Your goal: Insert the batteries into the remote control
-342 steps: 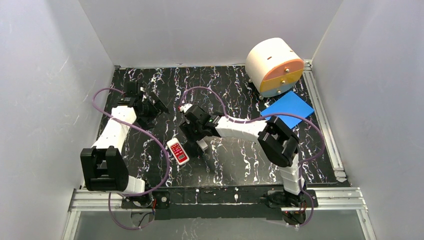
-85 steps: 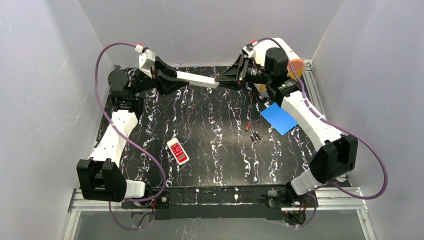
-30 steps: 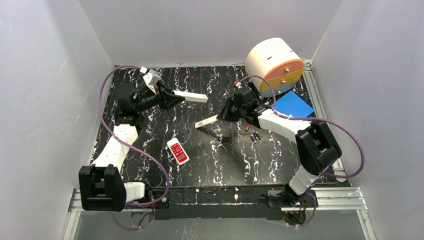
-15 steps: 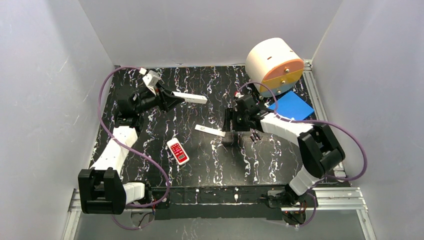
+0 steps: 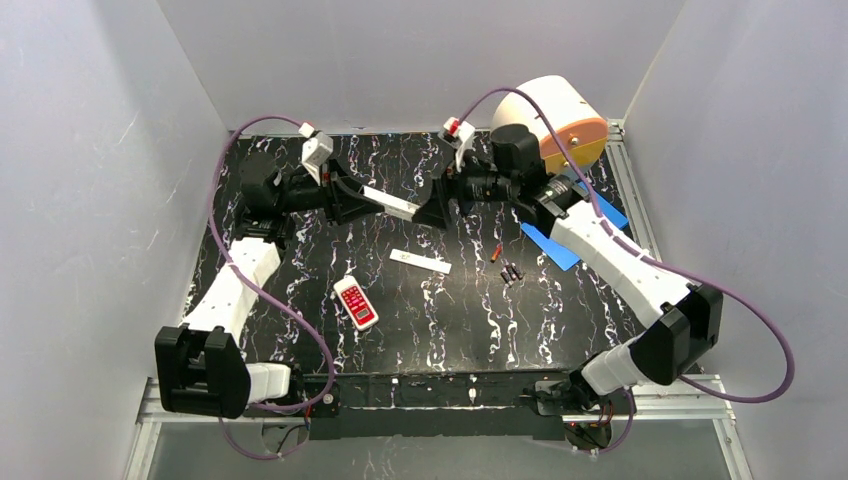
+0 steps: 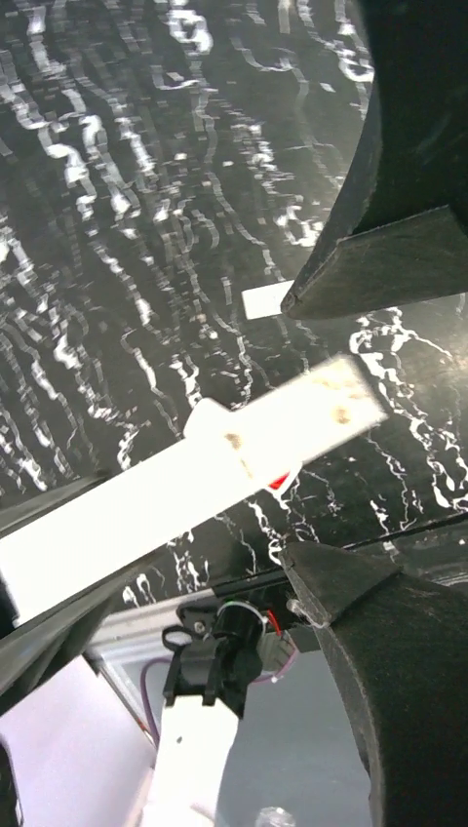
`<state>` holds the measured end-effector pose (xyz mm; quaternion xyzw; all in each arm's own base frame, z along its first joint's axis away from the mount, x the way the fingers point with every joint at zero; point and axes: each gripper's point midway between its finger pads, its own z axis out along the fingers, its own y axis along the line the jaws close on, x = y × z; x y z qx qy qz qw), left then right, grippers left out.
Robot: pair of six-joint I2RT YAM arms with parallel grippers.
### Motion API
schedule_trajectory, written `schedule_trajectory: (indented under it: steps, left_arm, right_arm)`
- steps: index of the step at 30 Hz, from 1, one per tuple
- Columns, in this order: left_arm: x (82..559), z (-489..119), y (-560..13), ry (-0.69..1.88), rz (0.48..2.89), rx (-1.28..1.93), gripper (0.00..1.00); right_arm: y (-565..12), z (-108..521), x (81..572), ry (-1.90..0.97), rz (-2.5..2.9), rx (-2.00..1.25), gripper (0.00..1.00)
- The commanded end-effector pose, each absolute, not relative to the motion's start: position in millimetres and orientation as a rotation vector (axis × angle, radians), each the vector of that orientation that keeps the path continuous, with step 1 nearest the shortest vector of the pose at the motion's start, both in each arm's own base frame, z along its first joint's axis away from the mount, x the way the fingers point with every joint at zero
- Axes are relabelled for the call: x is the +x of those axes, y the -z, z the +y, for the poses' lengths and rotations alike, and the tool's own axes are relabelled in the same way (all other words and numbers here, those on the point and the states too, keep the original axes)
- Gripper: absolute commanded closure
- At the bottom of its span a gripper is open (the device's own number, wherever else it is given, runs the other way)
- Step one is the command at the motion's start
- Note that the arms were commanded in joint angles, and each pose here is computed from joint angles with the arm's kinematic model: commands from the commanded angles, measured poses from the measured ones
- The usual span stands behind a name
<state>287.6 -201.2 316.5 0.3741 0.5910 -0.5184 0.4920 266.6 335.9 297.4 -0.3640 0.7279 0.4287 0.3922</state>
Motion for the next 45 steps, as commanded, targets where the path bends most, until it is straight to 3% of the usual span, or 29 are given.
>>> schedule_trajectory:
  steps: [1,7,10,18,19,22,23,24,29,33,39,45]
  left_arm:
    - [260,-211,-334,1.348,1.355,1.060,1.00]
    - [256,-211,-340,1.361,1.337,1.092,1.00]
    - [254,-211,-342,1.362,1.328,1.104,1.00]
    - [261,-211,-343,1.346,1.358,1.044,1.00]
    - [265,-211,-345,1.329,1.363,1.019,0.91]
    - [284,-209,-353,1.276,1.411,0.870,0.47]
    - [290,-208,-356,1.259,1.423,0.822,0.20]
    - [295,-207,-359,1.236,1.428,0.780,0.03]
    - [343,-178,-374,1.120,1.496,0.277,0.02]
    - [363,-156,-377,1.228,1.536,-0.148,0.01]
    - [361,-165,-379,1.282,1.561,-0.288,0.01]
    - [356,-170,-364,1.313,1.619,-0.344,0.02]
  right_arm:
    - [-301,350,247,-1.134,1.808,-1.175,0.09]
    - [-286,360,210,-1.195,1.803,-1.424,0.12]
    - [-286,354,197,-1.233,1.773,-1.476,0.19]
    - [-282,348,196,-1.203,1.814,-1.492,0.66]
    - [-284,350,198,-1.200,1.811,-1.481,0.70]
    - [-290,352,205,-1.176,1.805,-1.438,0.76]
    - [-293,353,208,-1.159,1.796,-1.419,0.77]
    - [-296,354,211,-1.148,1.792,-1.388,0.77]
    - [-310,358,247,-0.974,1.750,-1.100,0.77]
    - [-326,366,272,-0.735,1.667,-0.860,0.76]
    - [-323,382,296,-0.372,1.749,-0.707,0.79]
    - [-318,409,299,-0.405,1.800,-0.680,0.79]
